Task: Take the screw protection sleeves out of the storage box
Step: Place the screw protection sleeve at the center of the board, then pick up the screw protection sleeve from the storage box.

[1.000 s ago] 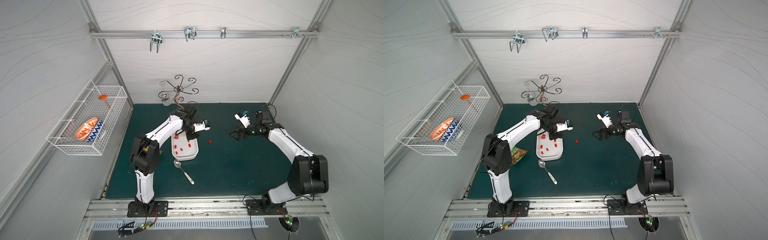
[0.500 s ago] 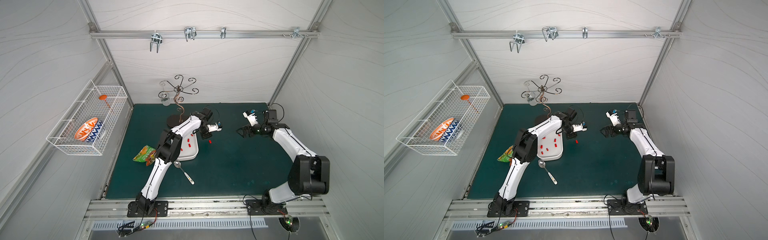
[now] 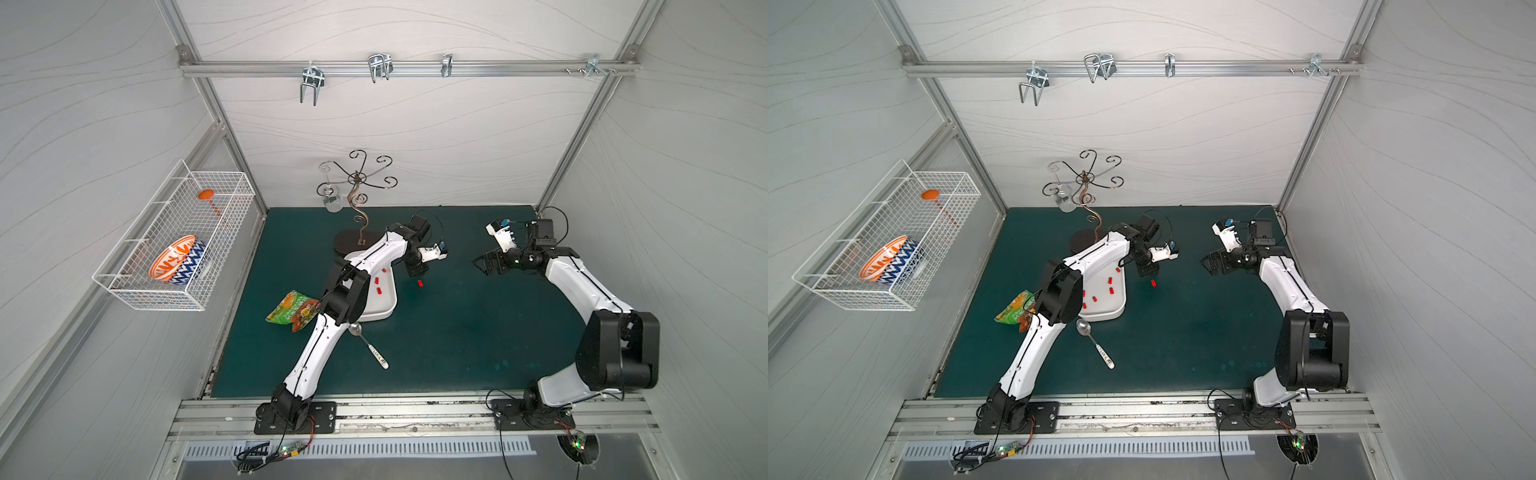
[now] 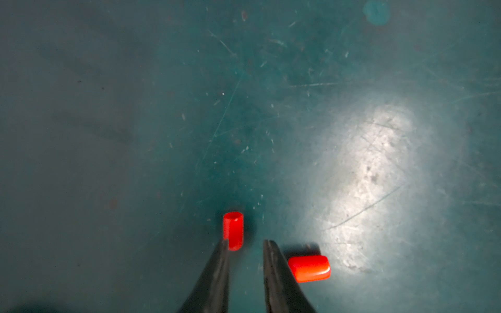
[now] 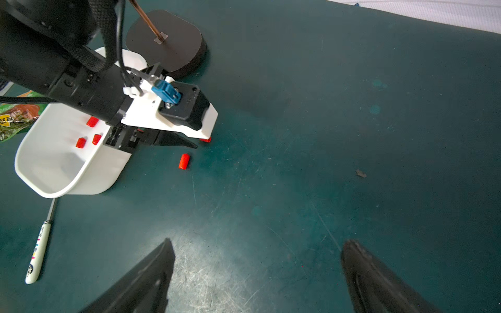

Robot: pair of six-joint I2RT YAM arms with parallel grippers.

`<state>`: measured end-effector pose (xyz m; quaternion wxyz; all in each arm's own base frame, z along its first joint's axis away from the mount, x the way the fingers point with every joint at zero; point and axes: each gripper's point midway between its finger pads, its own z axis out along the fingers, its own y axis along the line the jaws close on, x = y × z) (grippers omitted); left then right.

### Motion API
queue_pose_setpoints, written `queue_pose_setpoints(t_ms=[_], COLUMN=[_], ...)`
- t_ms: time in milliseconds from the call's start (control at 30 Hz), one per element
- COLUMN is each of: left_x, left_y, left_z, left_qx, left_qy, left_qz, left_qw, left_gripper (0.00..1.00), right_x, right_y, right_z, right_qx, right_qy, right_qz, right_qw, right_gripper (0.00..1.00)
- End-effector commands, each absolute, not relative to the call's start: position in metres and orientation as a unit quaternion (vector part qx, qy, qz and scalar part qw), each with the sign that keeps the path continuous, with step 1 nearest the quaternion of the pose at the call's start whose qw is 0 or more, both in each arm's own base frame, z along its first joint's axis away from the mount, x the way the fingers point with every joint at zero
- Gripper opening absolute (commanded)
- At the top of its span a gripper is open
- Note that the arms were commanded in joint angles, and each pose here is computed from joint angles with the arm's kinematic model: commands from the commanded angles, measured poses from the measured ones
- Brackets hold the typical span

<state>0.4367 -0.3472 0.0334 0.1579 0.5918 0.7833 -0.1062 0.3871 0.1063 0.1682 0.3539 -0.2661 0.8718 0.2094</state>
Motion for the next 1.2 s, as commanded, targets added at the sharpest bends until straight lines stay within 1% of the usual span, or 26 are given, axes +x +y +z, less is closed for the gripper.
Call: queue_pose_setpoints(t_ms=[0, 133, 333, 467, 567, 700, 833, 933, 1033, 1167], left_x=[0.444, 0.441, 0.42, 0.404, 0.402, 0.402, 0.392, 0.385, 0.388, 0.391], left_y=[-0.354, -0.352, -0.339, -0.311, -0.279, -0.232, -0.198, -0.186, -0.182, -0.185], left_z=[0.041, 0.057, 0.104, 0.129, 0.141, 0.14, 0.117, 0.098, 0.086, 0.078], left_qx=[0.584, 0.576, 0.551, 0.522, 0.487, 0.402, 0.321, 0.295, 0.27, 0.254], left_qy=[0.785, 0.79, 0.797, 0.814, 0.836, 0.885, 0.923, 0.937, 0.947, 0.95], left_qz=[-0.107, -0.111, -0.145, -0.16, -0.153, -0.144, -0.145, -0.125, -0.112, -0.119], left_qw=[0.175, 0.181, 0.2, 0.2, 0.201, 0.184, 0.153, 0.14, 0.132, 0.134], left_gripper=[0.31, 0.34, 0.39, 0.41, 0.42, 0.42, 0.42, 0.43, 0.43, 0.43], right_x=[0.39, 0.39, 0.389, 0.386, 0.383, 0.38, 0.378, 0.376, 0.377, 0.377], right_y=[0.108, 0.108, 0.111, 0.117, 0.124, 0.135, 0.142, 0.144, 0.144, 0.145], right_z=[0.182, 0.184, 0.187, 0.187, 0.187, 0.186, 0.181, 0.18, 0.18, 0.179], right_qx=[-0.266, -0.267, -0.271, -0.281, -0.293, -0.311, -0.319, -0.321, -0.322, -0.321], right_qy=[0.865, 0.863, 0.86, 0.857, 0.853, 0.85, 0.849, 0.848, 0.848, 0.848], right_qz=[0.213, 0.213, 0.22, 0.222, 0.22, 0.215, 0.217, 0.222, 0.22, 0.223], right_qw=[0.368, 0.371, 0.372, 0.371, 0.371, 0.367, 0.36, 0.358, 0.359, 0.358], right_gripper=[0.99, 0.99, 0.99, 0.99, 0.99, 0.99, 0.99, 0.99, 0.99, 0.99])
